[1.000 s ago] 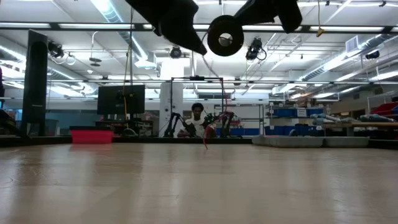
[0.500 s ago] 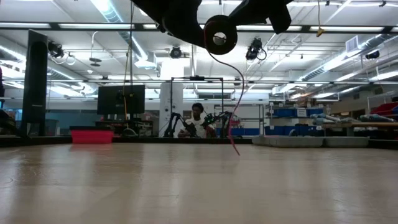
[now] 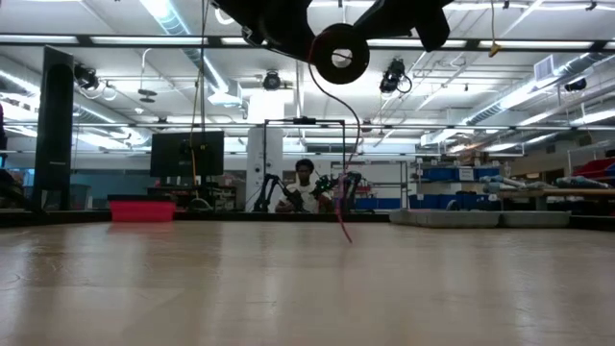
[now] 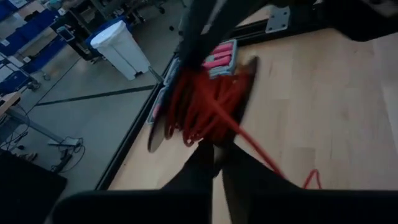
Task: Coil cords
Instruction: Uncoil the red wire from the black spool
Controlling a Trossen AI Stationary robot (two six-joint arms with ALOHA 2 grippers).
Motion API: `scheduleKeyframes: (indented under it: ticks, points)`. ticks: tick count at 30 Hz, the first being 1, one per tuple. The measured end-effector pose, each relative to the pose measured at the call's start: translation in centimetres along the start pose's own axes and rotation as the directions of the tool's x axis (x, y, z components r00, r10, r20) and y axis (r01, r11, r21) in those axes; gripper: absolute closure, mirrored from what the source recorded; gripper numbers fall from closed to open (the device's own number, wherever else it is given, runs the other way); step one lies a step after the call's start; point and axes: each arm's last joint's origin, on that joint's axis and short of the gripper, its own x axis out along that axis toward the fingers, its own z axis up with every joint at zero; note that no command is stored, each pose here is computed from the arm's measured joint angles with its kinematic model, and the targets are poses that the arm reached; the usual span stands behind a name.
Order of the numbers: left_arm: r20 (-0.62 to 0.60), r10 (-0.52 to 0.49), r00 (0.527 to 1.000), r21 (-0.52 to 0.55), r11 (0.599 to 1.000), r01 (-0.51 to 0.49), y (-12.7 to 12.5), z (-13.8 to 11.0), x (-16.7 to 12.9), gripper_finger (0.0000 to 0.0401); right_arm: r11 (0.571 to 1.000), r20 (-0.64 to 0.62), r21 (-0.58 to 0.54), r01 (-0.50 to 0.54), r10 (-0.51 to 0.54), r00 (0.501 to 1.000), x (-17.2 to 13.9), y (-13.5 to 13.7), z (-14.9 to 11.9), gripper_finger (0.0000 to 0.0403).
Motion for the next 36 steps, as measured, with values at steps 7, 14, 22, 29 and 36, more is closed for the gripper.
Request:
scheduleKeyframes:
  ticks: [7,14,22,29,36]
  points:
    - [-0.005,-0.003,1.0,-0.01,1.0,0.002,0.0,-0.1,0.0,0.0398,1.0,0.008,0.025,-0.014,0.014,1.0,0.0,0.0,0.0,0.0396]
    - [-0.048,0.027,0.998,0.02,0.999,-0.026,0.1,-0.6,0.0,0.04,1.0,0.005,0.025,-0.014,0.014,1.0,0.0,0.1,0.0,0.034]
    - [-0.128,0.09,0.988,0.107,0.991,-0.077,0.3,-1.5,0.0,0.0401,0.999,-0.016,0.024,0.025,-0.024,1.0,-0.3,-0.1,0.0,0.0311]
    - [-0.154,0.118,0.981,0.188,0.978,-0.088,0.7,-1.8,-0.4,0.0401,0.982,0.026,0.081,-0.17,0.169,0.985,0.0,0.8,-0.5,0.0316]
    - [-0.086,0.128,0.988,0.139,0.984,-0.115,2.4,-0.2,-2.0,0.0401,0.924,0.043,0.245,-0.295,0.293,0.955,1.2,0.3,-1.6,0.0319]
